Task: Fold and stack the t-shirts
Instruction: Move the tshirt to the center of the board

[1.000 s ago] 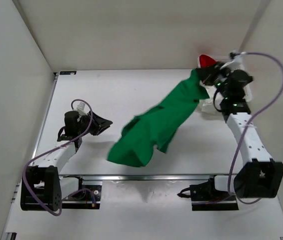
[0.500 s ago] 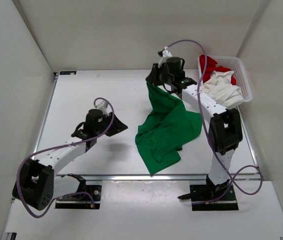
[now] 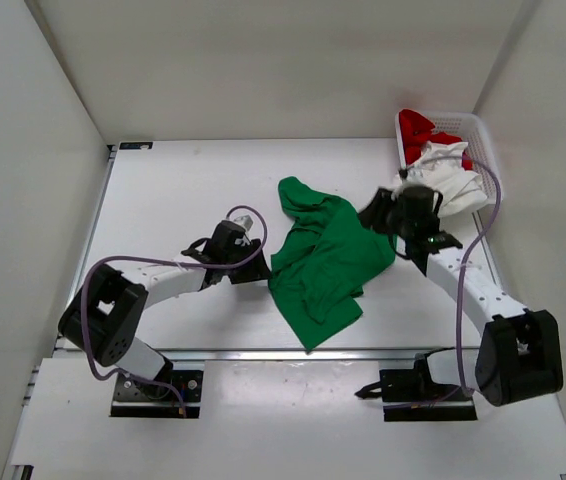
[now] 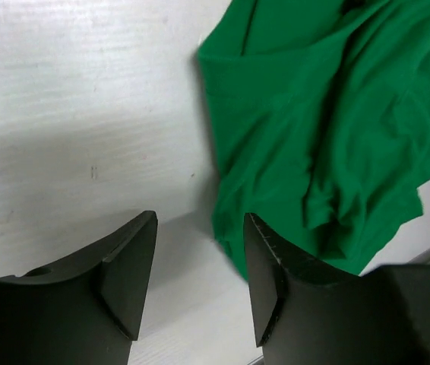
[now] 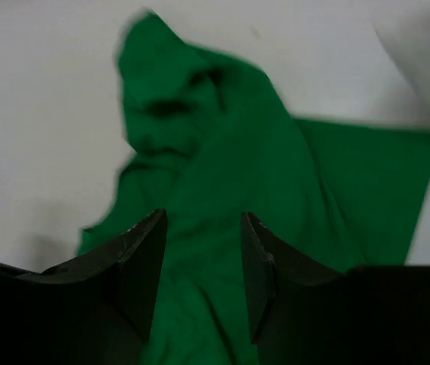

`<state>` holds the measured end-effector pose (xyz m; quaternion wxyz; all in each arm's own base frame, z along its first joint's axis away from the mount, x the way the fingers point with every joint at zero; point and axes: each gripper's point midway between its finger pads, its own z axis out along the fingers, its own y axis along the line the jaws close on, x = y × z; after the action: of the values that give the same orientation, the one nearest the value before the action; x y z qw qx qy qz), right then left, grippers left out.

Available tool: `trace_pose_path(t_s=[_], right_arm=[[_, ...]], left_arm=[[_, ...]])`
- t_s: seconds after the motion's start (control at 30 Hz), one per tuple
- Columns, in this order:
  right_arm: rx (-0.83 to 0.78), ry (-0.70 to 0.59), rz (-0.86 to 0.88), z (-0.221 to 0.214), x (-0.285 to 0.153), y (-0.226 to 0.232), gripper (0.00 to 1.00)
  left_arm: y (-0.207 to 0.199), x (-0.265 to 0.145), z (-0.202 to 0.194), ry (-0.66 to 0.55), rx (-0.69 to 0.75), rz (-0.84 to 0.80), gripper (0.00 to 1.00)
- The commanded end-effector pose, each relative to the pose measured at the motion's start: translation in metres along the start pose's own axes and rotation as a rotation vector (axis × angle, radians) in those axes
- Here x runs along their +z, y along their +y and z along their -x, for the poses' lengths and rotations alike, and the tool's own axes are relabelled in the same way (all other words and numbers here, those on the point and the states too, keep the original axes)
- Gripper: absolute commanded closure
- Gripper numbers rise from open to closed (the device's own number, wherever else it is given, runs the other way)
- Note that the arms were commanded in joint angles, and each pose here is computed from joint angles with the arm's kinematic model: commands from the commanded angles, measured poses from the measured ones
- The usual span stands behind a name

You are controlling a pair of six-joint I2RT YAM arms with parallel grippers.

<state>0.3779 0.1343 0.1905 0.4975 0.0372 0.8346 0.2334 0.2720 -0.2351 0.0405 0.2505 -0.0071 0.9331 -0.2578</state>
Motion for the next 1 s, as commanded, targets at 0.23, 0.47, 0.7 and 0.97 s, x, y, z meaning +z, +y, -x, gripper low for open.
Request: trace_pose_path(t_s=[0.23, 0.47, 0.7, 0.97], right_arm=[[0.22, 0.132, -0.132, -0.068, -0.015, -0.053, 0.54], [0.138, 0.164, -0.131, -0.09, -0.009, -0.026, 0.53], [0.17, 0.214, -0.138, -0.095, -0.003, -0.031, 0.52], [0.191, 0.316, -0.099, -0.139, 0.011, -0.001, 0.48]], left_arm=[[-0.036, 0.02, -0.013, 0.055, -0.002, -0.134, 0.7], [0.021, -0.009, 0.054, -0.123, -0.296, -0.143, 1.0], [0.058, -0.041, 0.107, -0.281, -0.3, 0.003, 1.0], [0.079, -0.047, 0.136, -0.29, -0.325, 0.06, 0.47]])
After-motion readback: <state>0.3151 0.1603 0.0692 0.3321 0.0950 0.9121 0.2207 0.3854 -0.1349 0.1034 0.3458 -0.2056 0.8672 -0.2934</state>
